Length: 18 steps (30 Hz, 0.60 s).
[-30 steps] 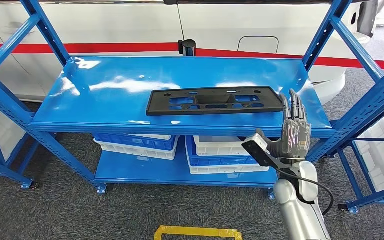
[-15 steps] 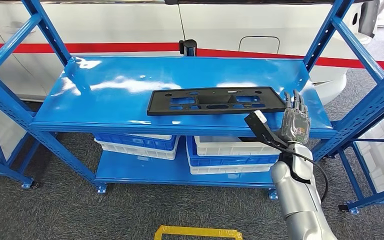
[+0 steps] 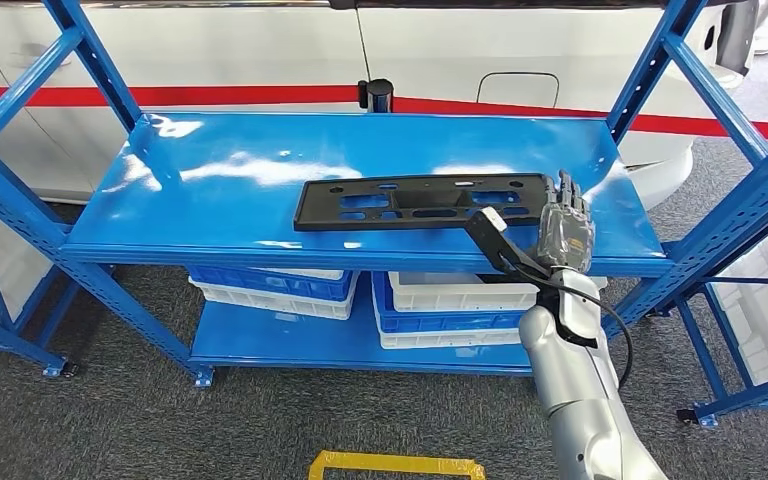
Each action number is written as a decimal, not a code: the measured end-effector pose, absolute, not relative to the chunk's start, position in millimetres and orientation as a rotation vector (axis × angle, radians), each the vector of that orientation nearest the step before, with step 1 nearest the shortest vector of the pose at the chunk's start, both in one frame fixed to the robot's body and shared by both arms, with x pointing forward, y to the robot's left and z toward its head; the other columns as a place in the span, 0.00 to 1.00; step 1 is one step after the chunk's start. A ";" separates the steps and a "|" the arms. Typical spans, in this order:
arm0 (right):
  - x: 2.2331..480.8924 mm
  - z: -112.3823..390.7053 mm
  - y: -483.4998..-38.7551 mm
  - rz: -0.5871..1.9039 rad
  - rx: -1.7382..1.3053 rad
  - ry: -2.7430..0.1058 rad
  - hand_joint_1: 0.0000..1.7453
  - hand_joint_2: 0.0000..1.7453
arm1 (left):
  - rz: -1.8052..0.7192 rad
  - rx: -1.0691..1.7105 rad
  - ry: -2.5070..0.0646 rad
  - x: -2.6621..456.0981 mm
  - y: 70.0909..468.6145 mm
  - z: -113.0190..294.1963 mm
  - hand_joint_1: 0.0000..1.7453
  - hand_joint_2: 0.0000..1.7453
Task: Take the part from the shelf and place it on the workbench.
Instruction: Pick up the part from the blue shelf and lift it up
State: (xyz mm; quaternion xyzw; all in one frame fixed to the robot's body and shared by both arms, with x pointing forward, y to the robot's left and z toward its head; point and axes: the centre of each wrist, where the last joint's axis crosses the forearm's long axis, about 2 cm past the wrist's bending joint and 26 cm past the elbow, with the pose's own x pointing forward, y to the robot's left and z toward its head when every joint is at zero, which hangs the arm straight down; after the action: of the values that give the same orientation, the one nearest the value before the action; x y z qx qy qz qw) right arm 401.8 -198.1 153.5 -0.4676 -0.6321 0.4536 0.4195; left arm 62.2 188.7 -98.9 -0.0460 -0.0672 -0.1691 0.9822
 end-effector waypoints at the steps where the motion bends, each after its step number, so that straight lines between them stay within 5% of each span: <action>1: 403.6 156.0 -195.8 1.138 -1.172 -1.584 0.00 1.00 | -0.341 -0.092 -0.135 62.2 188.7 -98.9 0.00 1.00; 18: 413.9 160.7 -183.2 1.153 -1.151 -1.513 0.00 1.00 | -0.367 -0.102 -0.133 63.3 188.3 -98.7 0.00 1.00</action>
State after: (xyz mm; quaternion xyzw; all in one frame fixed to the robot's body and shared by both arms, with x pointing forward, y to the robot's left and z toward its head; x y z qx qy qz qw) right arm 413.9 -183.2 160.7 -0.4640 -0.6099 0.4650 0.4433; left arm 63.3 188.3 -98.7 -0.0507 -0.0660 -0.1824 0.9797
